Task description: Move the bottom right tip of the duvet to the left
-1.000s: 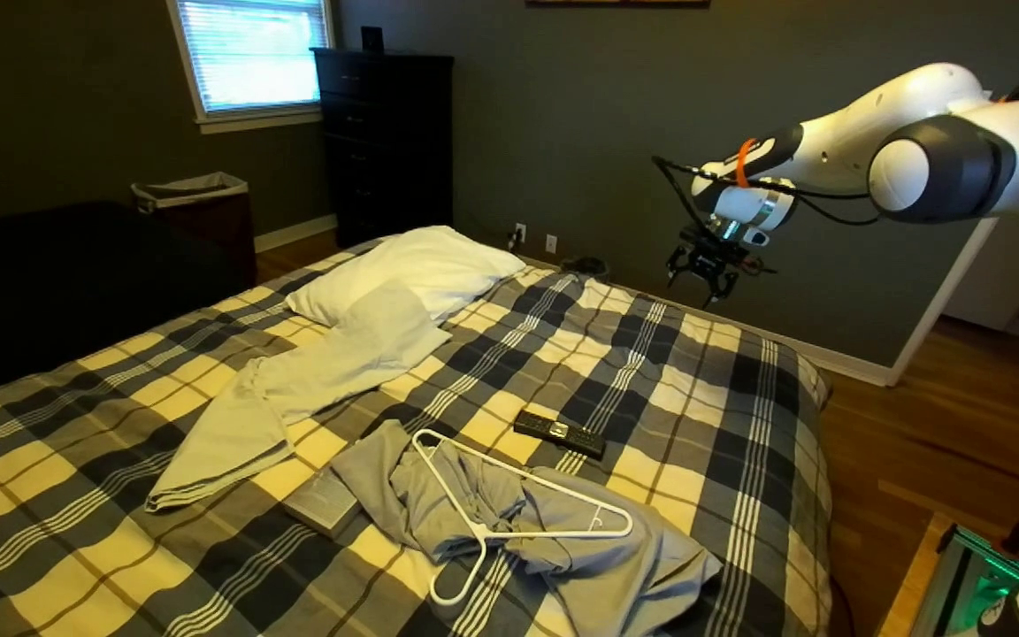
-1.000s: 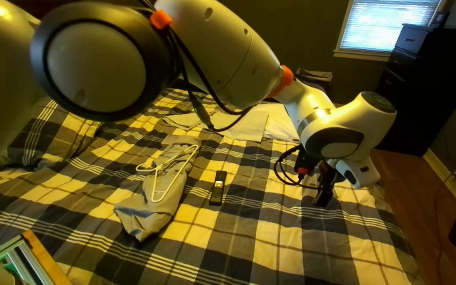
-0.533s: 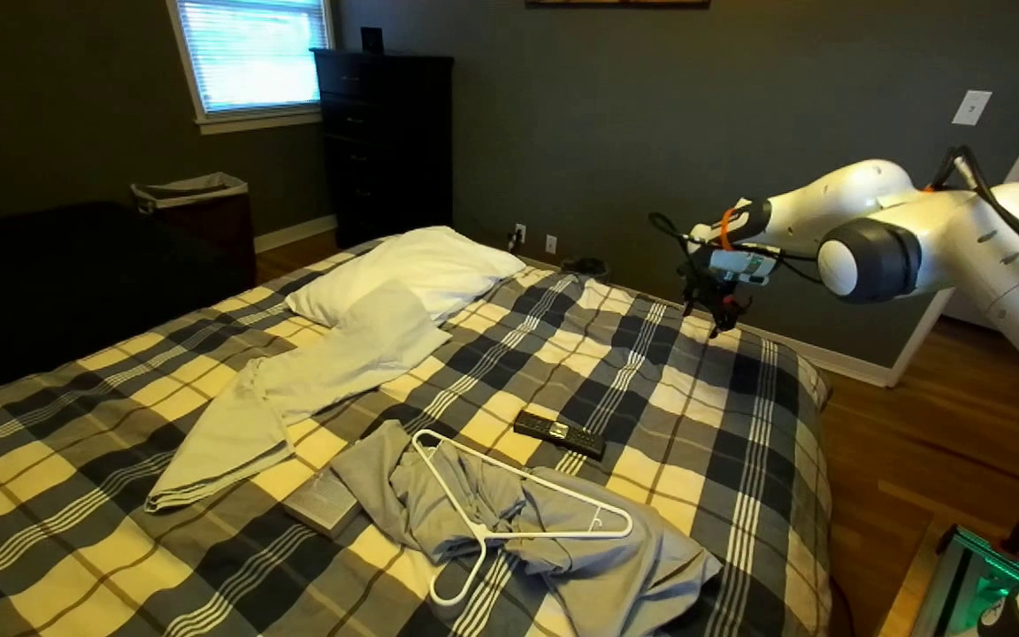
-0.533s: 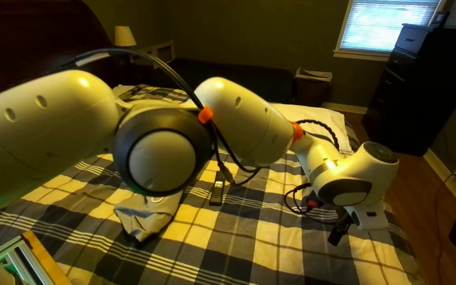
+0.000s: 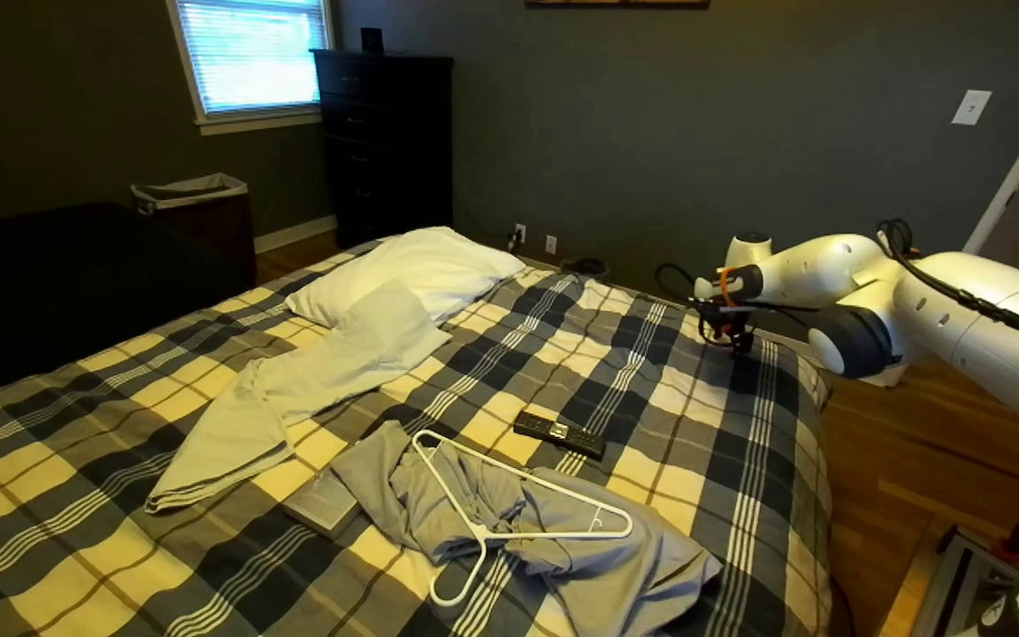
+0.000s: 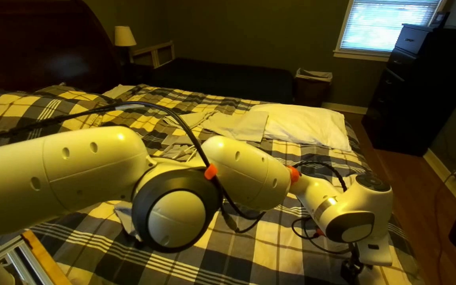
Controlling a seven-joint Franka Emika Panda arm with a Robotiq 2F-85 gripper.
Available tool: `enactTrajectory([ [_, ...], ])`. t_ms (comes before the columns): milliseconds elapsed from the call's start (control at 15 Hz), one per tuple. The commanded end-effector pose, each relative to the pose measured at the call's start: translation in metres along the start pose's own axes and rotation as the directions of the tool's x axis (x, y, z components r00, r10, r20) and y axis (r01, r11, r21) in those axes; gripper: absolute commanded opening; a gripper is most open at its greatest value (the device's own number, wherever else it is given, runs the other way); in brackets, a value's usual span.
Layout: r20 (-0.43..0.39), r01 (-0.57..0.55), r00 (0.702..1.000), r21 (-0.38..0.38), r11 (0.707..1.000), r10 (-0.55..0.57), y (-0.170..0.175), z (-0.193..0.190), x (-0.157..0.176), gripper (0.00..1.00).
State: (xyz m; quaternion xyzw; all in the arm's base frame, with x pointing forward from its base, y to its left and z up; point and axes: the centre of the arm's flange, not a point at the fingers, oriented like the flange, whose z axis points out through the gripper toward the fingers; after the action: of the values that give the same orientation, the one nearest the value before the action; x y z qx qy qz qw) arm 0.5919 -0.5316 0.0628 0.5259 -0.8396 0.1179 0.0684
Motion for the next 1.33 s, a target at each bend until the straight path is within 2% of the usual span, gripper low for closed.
enactTrajectory([
  [0, -0.110, -0.025, 0.994, -0.026, 0.999, 0.022, -0.053, 0.055, 0.016, 0.58],
  [200, -0.127, 0.027, 0.991, -0.071, 0.997, -0.036, -0.047, 0.062, 0.019, 0.35],
  [467, -0.109, 0.058, 0.992, -0.102, 0.993, -0.069, -0.044, 0.068, 0.018, 0.04],
  [533, -0.106, 0.060, 0.992, -0.107, 0.992, -0.072, -0.043, 0.069, 0.018, 0.01],
  [667, -0.101, 0.065, 0.992, -0.095, 0.993, -0.074, -0.043, 0.068, 0.019, 0.00],
  [733, -0.079, 0.053, 0.995, -0.082, 0.995, -0.059, -0.046, 0.064, 0.022, 0.26],
  [800, -0.068, 0.045, 0.996, -0.061, 0.997, -0.049, -0.047, 0.060, 0.026, 0.26],
  [867, -0.055, 0.037, 0.998, -0.040, 0.998, -0.040, -0.049, 0.056, 0.031, 0.32],
  [1000, -0.017, 0.024, 1.000, -0.012, 1.000, -0.024, -0.051, 0.051, 0.038, 0.46],
  [1267, 0.076, 0.036, 0.996, -0.001, 0.999, -0.036, -0.051, 0.056, 0.036, 0.77],
])
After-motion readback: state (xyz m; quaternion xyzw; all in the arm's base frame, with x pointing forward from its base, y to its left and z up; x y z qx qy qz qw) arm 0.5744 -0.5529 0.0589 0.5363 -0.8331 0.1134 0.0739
